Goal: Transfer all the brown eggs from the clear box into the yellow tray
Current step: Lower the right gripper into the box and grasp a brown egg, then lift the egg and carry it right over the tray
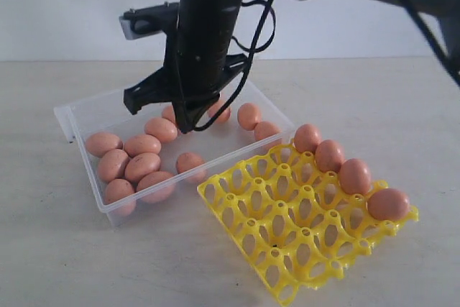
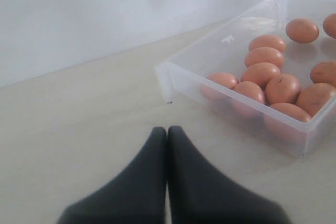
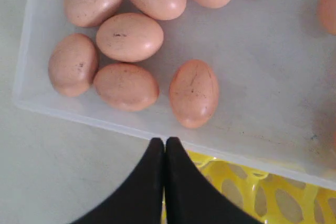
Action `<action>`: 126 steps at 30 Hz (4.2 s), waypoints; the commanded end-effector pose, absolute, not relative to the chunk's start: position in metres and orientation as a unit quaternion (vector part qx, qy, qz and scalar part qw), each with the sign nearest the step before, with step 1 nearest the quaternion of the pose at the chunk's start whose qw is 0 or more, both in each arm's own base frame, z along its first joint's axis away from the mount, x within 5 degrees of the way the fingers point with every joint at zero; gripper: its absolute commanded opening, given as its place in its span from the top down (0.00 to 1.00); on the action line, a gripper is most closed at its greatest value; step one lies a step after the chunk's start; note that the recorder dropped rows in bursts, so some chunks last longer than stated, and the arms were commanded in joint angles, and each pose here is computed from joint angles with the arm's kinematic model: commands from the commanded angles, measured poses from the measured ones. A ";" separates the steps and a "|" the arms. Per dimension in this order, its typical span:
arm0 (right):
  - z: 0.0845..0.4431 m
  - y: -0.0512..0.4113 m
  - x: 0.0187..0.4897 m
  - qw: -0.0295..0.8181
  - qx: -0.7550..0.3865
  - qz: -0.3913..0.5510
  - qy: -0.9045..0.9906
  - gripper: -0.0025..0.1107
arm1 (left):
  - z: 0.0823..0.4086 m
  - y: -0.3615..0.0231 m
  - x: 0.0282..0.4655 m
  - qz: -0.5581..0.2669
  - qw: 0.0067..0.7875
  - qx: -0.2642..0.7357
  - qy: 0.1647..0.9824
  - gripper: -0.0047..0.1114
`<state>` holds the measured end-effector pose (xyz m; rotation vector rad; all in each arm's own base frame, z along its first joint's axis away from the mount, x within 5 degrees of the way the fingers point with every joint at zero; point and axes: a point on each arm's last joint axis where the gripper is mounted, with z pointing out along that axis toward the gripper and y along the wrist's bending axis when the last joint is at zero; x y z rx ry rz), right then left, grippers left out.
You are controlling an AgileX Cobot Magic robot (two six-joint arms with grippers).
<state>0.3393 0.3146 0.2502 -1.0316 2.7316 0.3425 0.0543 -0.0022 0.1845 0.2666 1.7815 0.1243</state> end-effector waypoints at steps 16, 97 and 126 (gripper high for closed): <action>0.219 0.331 0.357 0.148 -0.391 0.131 0.899 0.46 | 0.186 -0.002 0.054 0.051 0.624 0.113 0.772 1.00; 0.321 0.051 0.232 0.587 -0.219 -0.035 0.779 0.98 | 0.186 -0.002 0.054 0.051 0.624 0.113 0.772 1.00; 0.214 0.071 0.316 0.442 -0.234 0.433 0.750 0.98 | 0.186 -0.002 0.054 0.051 0.624 0.113 0.772 1.00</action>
